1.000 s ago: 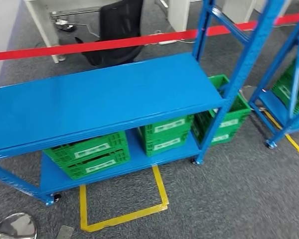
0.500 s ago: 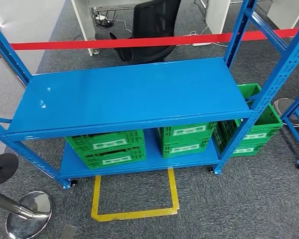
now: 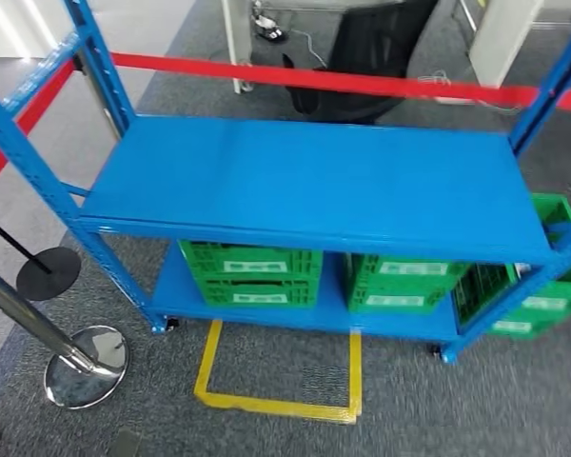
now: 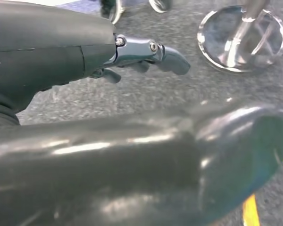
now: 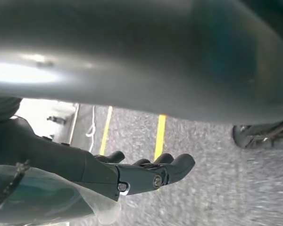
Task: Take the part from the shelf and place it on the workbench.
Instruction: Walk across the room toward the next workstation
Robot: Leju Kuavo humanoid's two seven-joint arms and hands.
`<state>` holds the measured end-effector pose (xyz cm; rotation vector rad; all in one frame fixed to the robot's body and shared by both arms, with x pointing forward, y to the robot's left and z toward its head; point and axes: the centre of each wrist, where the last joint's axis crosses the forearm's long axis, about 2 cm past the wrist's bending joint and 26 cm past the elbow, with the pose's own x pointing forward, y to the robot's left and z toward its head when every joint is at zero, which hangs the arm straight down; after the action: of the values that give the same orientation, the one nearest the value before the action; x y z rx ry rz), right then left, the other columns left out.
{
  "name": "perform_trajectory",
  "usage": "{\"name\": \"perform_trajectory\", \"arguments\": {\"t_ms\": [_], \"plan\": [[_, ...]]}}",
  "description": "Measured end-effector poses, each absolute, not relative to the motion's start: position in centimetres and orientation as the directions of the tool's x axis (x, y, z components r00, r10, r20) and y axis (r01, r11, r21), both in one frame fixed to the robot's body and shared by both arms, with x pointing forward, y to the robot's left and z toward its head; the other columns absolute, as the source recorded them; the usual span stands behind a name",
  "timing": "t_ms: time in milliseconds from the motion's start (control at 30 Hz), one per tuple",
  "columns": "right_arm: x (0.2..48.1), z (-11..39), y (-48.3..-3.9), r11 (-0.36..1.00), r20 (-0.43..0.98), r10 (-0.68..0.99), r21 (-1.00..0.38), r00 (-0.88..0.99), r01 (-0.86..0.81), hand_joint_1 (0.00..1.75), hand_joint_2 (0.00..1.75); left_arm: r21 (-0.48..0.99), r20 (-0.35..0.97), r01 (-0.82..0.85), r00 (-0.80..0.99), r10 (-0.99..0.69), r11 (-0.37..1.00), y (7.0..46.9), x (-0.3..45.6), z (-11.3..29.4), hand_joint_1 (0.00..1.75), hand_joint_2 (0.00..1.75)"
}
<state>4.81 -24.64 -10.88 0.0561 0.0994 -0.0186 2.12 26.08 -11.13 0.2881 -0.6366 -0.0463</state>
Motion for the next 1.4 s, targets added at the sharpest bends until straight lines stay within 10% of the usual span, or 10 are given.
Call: {"name": "perform_trajectory", "arguments": {"t_ms": [1400], "plan": [[4.49,-10.92,-24.65,0.997,-0.101,-0.027,0.07,0.995,0.034,0.0,0.0,0.269,0.587,-0.061,0.802,-0.113,0.961,25.8,2.22,-11.11,0.0,0.0]]}}
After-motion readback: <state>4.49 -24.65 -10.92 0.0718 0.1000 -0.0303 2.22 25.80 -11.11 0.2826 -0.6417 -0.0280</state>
